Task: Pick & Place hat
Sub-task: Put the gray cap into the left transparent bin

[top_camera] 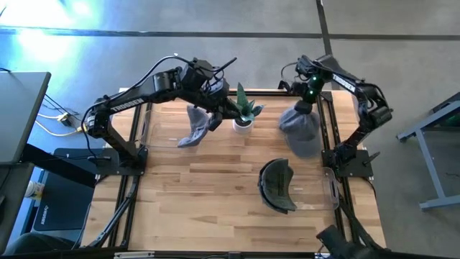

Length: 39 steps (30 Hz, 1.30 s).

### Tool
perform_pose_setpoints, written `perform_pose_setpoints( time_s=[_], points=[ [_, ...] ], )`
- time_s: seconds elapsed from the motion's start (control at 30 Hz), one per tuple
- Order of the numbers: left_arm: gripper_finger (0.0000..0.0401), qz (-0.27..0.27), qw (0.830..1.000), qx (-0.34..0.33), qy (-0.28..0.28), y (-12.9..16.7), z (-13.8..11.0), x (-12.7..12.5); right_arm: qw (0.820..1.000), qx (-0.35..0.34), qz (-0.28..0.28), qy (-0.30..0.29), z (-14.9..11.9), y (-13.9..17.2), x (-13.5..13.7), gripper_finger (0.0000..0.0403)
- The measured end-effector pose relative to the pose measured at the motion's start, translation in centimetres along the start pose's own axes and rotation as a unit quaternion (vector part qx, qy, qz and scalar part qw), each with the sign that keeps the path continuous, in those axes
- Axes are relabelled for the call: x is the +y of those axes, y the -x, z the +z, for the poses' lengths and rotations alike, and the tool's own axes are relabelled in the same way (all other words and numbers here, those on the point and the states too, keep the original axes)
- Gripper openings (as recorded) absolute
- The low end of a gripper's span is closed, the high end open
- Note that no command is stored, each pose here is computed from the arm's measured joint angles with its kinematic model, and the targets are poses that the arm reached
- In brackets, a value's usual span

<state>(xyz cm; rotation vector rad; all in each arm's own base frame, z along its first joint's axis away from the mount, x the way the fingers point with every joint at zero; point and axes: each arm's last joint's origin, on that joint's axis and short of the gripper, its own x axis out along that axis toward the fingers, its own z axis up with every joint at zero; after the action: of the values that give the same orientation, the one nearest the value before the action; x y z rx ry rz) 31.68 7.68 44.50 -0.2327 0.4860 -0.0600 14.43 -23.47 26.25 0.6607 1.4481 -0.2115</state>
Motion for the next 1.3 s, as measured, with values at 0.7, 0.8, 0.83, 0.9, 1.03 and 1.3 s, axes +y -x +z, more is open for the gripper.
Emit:
perform_pose_setpoints(
  time_s=[0.7, 0.8, 0.83, 0.9, 1.03, 1.3],
  points=[
    [0.0127, 0.042, 0.955, -0.203, -0.21, 0.8, 4.0, -0.5, 0.887, -0.443, 0.102, -0.086, -4.9, 12.9, 12.6, 0.0051],
    [0.0138, 0.034, 0.941, -0.232, -0.243, 0.0, 4.6, -0.3, 0.865, -0.481, 0.13, -0.061, -4.8, 13.8, 14.0, 0.0051],
    [0.0146, 0.034, 0.94, -0.229, -0.25, -0.4, 4.5, -0.2, 0.858, -0.491, 0.138, -0.05, -4.7, 14.0, 14.5, 0.0051],
    [0.0167, 0.044, 0.942, -0.221, -0.25, -1.3, 4.3, 0.3, 0.847, -0.508, 0.156, -0.028, -4.3, 14.3, 15.5, 0.0051],
    [0.0232, 0.07, 0.945, -0.211, -0.242, -2.7, 4.1, 0.9, 0.825, -0.534, 0.185, 0.012, -3.8, 14.8, 17.2, 0.0051],
    [0.0349, 0.209, 0.94, -0.174, -0.207, -4.6, 3.4, 1.1, 0.802, -0.556, 0.212, 0.054, -3.6, 15.3, 19.0, 0.0051]
  ],
)
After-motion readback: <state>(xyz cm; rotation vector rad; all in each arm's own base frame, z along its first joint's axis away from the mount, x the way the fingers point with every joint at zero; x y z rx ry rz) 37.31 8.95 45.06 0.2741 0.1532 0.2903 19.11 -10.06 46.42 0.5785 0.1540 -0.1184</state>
